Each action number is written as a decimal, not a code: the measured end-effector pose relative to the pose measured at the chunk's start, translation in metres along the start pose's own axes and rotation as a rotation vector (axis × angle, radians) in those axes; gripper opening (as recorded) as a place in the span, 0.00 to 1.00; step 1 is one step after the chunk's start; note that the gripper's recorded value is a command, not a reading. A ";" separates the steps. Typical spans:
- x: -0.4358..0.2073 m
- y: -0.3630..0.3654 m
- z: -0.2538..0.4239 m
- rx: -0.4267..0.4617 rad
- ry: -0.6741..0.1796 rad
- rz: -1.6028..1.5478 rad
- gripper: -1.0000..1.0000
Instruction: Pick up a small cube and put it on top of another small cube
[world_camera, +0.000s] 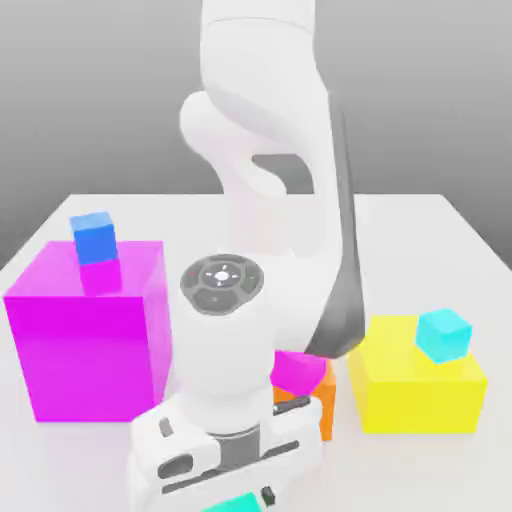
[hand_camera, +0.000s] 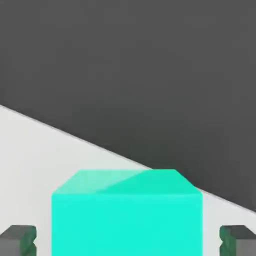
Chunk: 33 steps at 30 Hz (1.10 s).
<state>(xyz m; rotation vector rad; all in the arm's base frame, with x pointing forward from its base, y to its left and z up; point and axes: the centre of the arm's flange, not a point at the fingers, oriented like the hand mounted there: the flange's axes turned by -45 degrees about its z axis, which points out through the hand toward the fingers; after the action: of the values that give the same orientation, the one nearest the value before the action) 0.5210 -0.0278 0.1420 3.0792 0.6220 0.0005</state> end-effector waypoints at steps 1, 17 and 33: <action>0.000 0.000 0.000 0.000 0.000 0.000 0.00; -0.025 -0.060 -0.131 0.097 0.018 0.249 0.00; -0.098 -0.128 -0.166 0.003 0.000 0.645 0.00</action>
<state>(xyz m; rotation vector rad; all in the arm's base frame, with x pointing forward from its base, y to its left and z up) 0.3814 0.0520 0.3076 3.1208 -0.3859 -0.0001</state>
